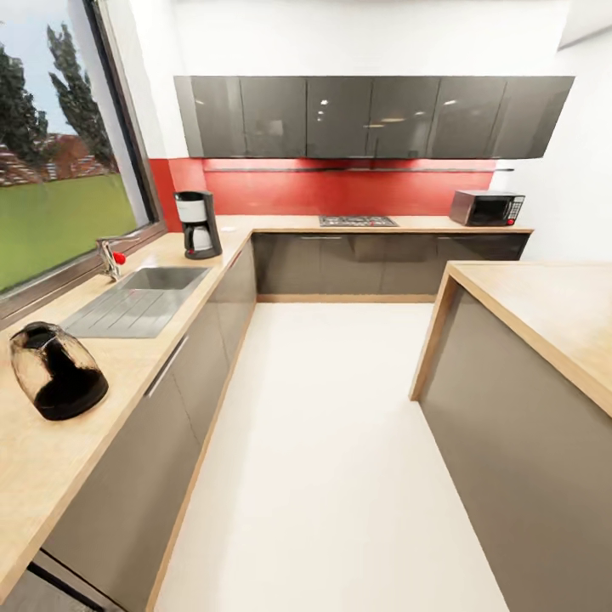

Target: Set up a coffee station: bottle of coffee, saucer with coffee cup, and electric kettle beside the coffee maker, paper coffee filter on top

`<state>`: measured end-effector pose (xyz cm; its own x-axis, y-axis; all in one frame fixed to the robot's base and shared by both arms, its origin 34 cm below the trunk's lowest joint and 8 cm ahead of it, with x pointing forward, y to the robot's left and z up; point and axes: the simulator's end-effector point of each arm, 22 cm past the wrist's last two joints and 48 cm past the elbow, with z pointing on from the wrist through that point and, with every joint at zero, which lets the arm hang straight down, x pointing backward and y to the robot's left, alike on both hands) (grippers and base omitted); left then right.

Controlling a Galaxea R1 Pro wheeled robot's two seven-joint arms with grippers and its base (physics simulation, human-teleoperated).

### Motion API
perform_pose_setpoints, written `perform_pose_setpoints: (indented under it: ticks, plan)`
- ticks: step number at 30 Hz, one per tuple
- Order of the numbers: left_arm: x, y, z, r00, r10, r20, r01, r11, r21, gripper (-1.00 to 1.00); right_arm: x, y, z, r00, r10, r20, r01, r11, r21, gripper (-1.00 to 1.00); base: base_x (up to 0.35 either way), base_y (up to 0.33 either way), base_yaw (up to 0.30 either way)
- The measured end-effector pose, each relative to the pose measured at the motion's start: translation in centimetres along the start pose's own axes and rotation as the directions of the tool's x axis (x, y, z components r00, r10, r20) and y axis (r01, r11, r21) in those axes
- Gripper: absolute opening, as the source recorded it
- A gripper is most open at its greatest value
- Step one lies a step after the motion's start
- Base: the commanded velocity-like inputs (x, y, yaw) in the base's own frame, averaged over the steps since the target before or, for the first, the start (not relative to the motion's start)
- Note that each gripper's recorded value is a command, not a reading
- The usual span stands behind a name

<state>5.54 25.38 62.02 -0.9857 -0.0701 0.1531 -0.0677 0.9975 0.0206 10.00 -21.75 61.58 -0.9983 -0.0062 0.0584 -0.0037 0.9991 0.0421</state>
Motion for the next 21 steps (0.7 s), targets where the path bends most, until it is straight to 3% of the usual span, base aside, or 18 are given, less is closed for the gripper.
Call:
perform_pose_setpoints:
  ticks: [21]
  plan:
    - [-0.66,0.04,0.01,1.000,-0.002,0.010,0.002,1.000,-0.001,1.00,0.49,0.00,0.01,1.000,0.001,-0.013,-0.001,1.000,0.000,1.00,0.000,0.000,0.267]
